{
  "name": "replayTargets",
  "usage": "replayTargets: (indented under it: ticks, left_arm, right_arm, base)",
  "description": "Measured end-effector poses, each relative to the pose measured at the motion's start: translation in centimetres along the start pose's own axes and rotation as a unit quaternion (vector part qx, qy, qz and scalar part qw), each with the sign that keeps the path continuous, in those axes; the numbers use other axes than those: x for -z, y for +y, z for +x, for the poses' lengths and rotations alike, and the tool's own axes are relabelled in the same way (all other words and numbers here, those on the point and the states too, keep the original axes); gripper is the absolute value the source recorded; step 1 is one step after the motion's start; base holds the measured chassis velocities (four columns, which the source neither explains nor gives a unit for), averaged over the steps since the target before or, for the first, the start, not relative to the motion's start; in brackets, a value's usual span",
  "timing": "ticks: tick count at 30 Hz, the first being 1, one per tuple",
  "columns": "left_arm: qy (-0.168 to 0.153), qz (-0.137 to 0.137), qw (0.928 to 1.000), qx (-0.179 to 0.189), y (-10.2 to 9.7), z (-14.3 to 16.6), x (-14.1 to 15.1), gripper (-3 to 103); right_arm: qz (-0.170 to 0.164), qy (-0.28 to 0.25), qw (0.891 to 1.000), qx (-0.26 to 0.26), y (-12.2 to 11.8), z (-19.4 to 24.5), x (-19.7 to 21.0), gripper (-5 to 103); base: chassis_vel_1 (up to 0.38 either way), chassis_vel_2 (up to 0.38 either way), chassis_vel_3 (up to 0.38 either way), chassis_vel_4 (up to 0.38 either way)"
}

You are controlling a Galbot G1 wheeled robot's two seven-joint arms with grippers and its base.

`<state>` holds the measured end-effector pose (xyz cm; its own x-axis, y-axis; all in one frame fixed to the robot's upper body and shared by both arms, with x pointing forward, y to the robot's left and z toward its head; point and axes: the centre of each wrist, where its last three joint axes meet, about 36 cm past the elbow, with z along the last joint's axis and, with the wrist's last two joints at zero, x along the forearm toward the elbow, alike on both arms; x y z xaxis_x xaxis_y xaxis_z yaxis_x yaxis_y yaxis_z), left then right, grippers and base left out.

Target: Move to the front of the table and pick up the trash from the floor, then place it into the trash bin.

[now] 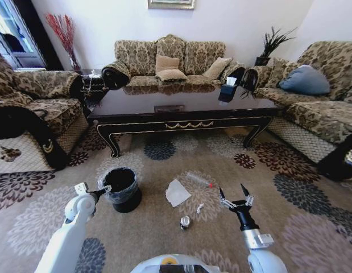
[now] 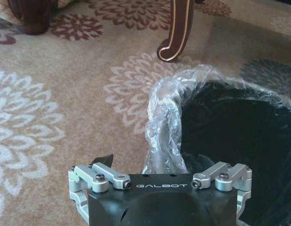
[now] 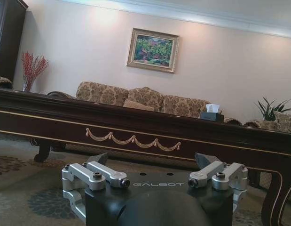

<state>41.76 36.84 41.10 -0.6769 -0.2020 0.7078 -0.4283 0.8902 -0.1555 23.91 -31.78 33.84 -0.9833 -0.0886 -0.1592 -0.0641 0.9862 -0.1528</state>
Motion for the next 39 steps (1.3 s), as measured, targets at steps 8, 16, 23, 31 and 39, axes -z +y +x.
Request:
replayTargets:
  ticks: [8,16,23,31,39]
  left_arm:
    - [0.006,-0.02,0.9998,0.004,-0.2,-1.2,-0.5,97]
    - [0.008,-0.029,0.9995,0.008,-0.3,-1.8,-0.8,64]
    - [0.007,-0.03,0.9994,0.013,0.1,-1.9,-0.8,43]
    - [0.0,-0.036,0.999,0.027,1.5,-0.7,-0.6,10]
    - [-0.046,-0.048,0.9976,0.019,2.4,4.0,1.0,3]
  right_arm:
    - [0.0,0.0,1.0,0.004,0.2,0.0,0.0,100]
    - [0.0,0.0,1.0,0.004,0.2,0.1,-0.2,100]
    - [-0.002,0.002,1.0,0.007,0.5,0.0,-0.4,100]
    - [-0.005,0.0,1.0,0.023,0.9,-0.3,-0.6,100]
    - [-0.037,0.02,0.999,0.035,2.4,-1.0,-1.3,100]
  base:
    - [0.0,0.0,0.0,0.0]
    - [0.0,0.0,0.0,0.0]
    - [0.0,0.0,0.0,0.0]
    - [0.0,0.0,0.0,0.0]
    - [0.0,0.0,0.0,0.0]
